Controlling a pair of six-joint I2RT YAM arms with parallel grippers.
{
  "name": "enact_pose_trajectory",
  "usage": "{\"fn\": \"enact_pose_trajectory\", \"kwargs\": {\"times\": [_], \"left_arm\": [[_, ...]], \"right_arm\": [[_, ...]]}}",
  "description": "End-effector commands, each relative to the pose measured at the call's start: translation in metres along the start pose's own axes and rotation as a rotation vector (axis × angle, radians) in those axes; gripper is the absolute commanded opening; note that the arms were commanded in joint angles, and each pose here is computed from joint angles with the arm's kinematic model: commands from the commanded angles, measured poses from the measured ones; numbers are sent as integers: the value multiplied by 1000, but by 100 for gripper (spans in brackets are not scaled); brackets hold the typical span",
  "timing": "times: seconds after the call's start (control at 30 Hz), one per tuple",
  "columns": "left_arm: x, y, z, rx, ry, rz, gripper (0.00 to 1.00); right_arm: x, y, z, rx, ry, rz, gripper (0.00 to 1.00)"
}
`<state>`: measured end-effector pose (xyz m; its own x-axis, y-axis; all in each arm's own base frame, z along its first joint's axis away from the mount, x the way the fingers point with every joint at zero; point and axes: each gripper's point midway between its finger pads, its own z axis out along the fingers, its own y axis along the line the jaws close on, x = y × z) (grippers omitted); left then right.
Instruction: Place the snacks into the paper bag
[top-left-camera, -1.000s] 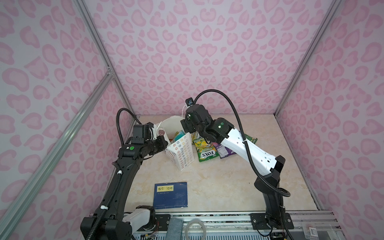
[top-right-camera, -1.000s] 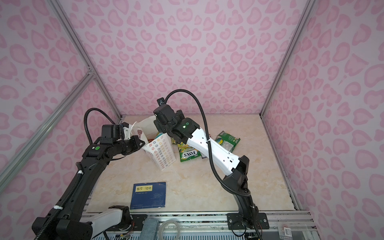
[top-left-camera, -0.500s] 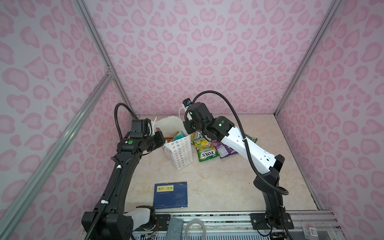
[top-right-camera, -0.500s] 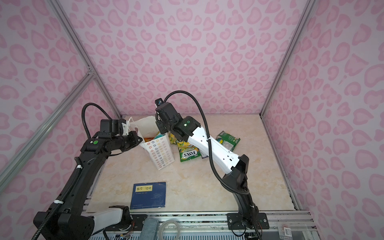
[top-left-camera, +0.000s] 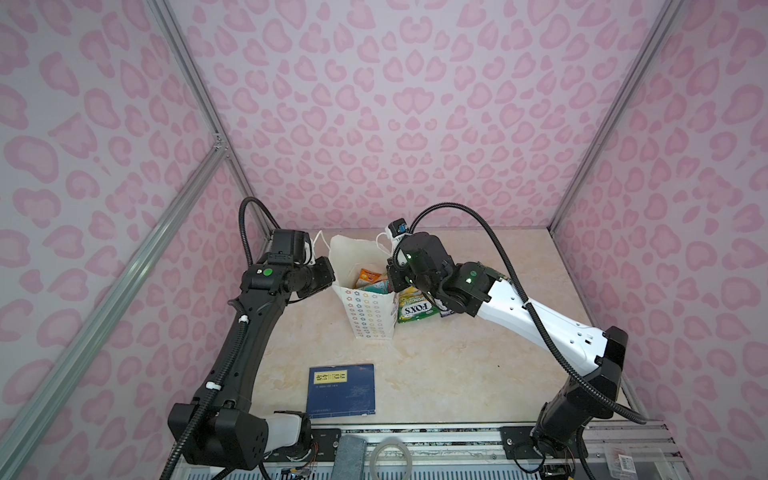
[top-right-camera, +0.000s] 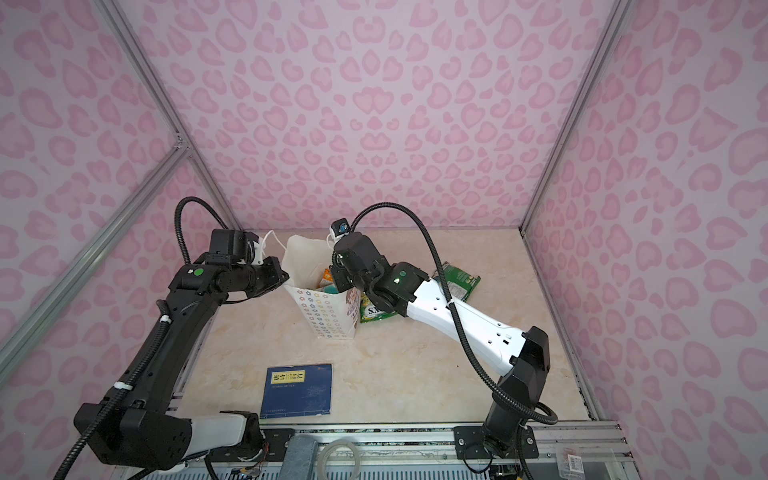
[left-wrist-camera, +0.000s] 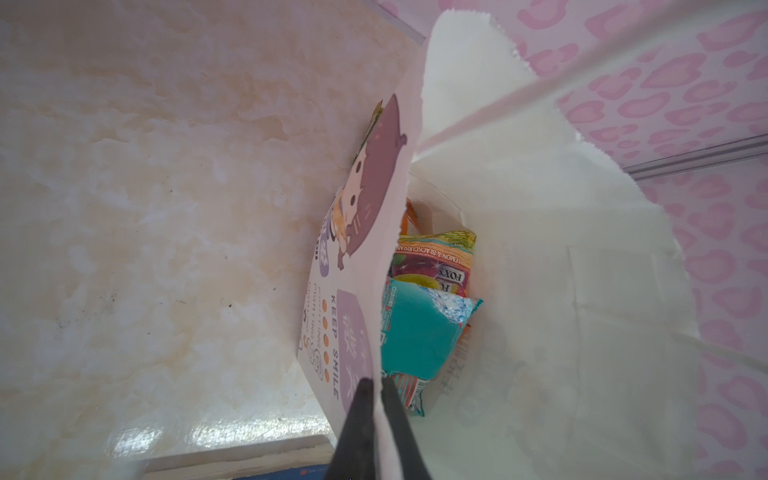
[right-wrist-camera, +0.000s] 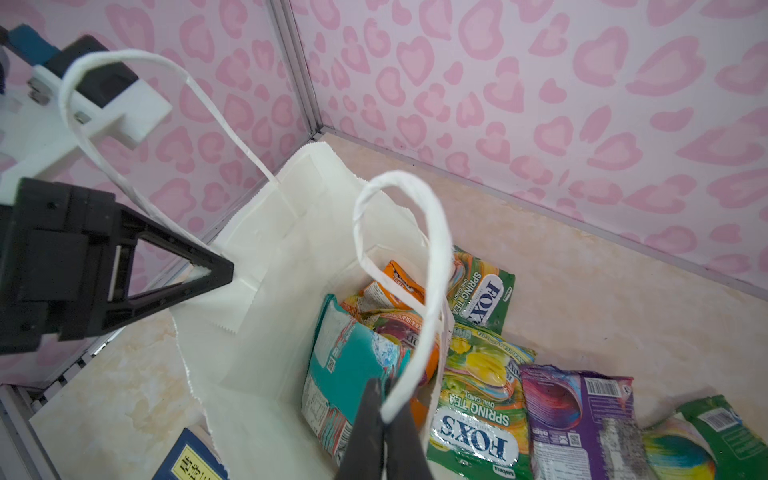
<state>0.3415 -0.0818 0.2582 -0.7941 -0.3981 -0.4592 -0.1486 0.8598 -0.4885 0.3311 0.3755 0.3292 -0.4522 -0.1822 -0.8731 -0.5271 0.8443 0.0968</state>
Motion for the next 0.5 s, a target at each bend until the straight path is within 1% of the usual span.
{"fn": "enact_pose_trajectory", "kwargs": {"times": [0.0, 0.1, 0.13, 0.2, 0.33, 0.4, 0.47], "left_arm": [[0, -7, 3, 40, 8, 2, 9], [1, -12, 1, 64, 6, 7, 10], [0, -10, -1, 51, -3, 7, 9], [-5, -1, -10, -8, -47, 4, 9], [-8, 2, -31, -32, -116, 11, 9], [-7, 2, -33, -34, -121, 12, 9], [-9, 8, -28, -64, -121, 13, 9]], "right_arm": [[-6, -6, 2, 12, -33, 44, 0], [-6, -15, 4, 31, -31, 55, 9], [-6, -15, 4, 28, -30, 56, 9], [-8, -15, 4, 20, -32, 60, 0], [-8, -2, 3, -35, -32, 84, 0], [-9, 5, 2, -48, -43, 85, 0], [-8, 9, 6, -47, -45, 83, 0]]}}
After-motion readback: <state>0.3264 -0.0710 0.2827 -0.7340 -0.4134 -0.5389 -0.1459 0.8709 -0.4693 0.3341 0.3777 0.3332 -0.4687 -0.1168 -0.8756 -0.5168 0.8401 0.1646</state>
